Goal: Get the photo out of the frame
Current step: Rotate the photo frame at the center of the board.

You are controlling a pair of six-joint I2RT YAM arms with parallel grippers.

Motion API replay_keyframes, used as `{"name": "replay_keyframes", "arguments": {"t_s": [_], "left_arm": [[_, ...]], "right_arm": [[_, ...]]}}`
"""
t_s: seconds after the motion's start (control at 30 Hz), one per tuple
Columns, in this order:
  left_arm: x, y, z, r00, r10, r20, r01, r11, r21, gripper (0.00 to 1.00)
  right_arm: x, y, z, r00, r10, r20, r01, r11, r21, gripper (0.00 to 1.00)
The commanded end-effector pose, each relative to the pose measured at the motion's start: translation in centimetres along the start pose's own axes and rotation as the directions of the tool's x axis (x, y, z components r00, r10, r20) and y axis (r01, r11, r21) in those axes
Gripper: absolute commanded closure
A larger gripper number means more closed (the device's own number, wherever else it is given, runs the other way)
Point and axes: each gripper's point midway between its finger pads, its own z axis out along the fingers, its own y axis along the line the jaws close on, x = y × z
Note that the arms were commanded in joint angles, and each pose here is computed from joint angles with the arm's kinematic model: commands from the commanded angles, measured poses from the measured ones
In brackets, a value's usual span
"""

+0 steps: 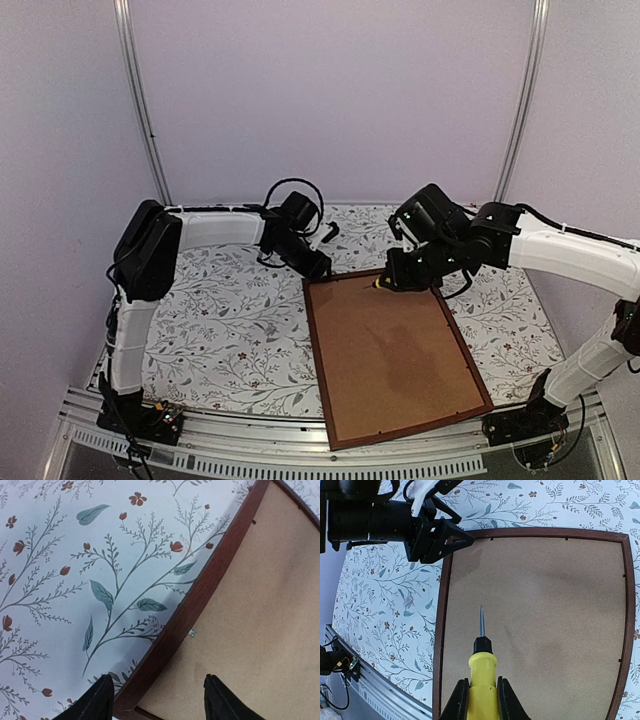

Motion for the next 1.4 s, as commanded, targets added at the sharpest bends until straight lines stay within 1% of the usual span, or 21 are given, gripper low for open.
{"name": "replay_keyframes", "arguments": {"t_s": [0.0,0.17,0.3,0.37,0.5,0.57,0.67,0.77,0.97,1.17,1.3,1.37], "left_arm": [[0.9,0.6,1.6,0.998,0.035,-0.045,-0.036,0.999,-0.003,0.37],[1.4,0.9,3.1,0.999,0.012,-0.051,-0.012,1.0,-0.008,0.36],[1.8,1.4,3.6,0.998,-0.026,-0.058,0.024,0.999,-0.041,0.41],[2.1,1.7,3.7,0.997,-0.046,-0.063,0.042,0.997,-0.061,0.47],[3.4,1.9,3.6,0.995,-0.062,-0.075,0.054,0.993,-0.103,0.54],[4.1,2.3,3.5,0.993,-0.078,-0.086,0.066,0.988,-0.139,0.62],[5.1,3.0,3.1,0.99,-0.11,-0.093,0.091,0.978,-0.188,0.7],[5.8,3.7,2.5,0.987,-0.136,-0.09,0.112,0.967,-0.227,0.76],[7.5,5.2,1.0,0.976,-0.197,-0.093,0.163,0.944,-0.288,0.82],[10.5,6.9,-1.3,0.944,-0.318,-0.089,0.268,0.895,-0.357,0.87],[12.5,6.2,-2.7,0.907,-0.415,-0.068,0.367,0.859,-0.356,0.88],[13.7,4.9,-3.0,0.881,-0.468,-0.067,0.426,0.847,-0.318,0.88]], "right_arm": [[-1.2,-0.1,-1.7,0.997,0.034,0.071,-0.032,0.999,-0.021,1.0],[-1.2,-0.3,-2.3,0.995,0.043,0.085,-0.041,0.999,-0.019,1.0],[-1.1,-0.6,-2.4,0.995,0.052,0.089,-0.051,0.999,-0.014,1.0],[-1.1,-0.9,-2.4,0.994,0.054,0.092,-0.054,0.999,-0.006,1.0],[-1.2,-1.2,-2.3,0.993,0.054,0.105,-0.055,0.998,0.012,1.0],[-1.5,-1.2,-2.3,0.992,0.054,0.115,-0.056,0.998,0.016,1.0],[-1.9,-1.1,-2.4,0.989,0.055,0.134,-0.058,0.998,0.016,1.0],[-2.2,-0.9,-2.4,0.988,0.054,0.145,-0.056,0.998,0.01,1.0],[-2.2,-0.7,-1.8,0.99,0.043,0.135,-0.045,0.999,0.01,1.0],[-2.1,-0.6,-1.5,0.991,0.037,0.13,-0.039,0.999,0.008,1.0],[-2.2,-0.4,-1.3,0.991,0.029,0.128,-0.029,1.0,0.002,1.0],[-2.2,-0.3,-1.0,0.993,0.021,0.12,-0.021,1.0,0.001,1.0]]}}
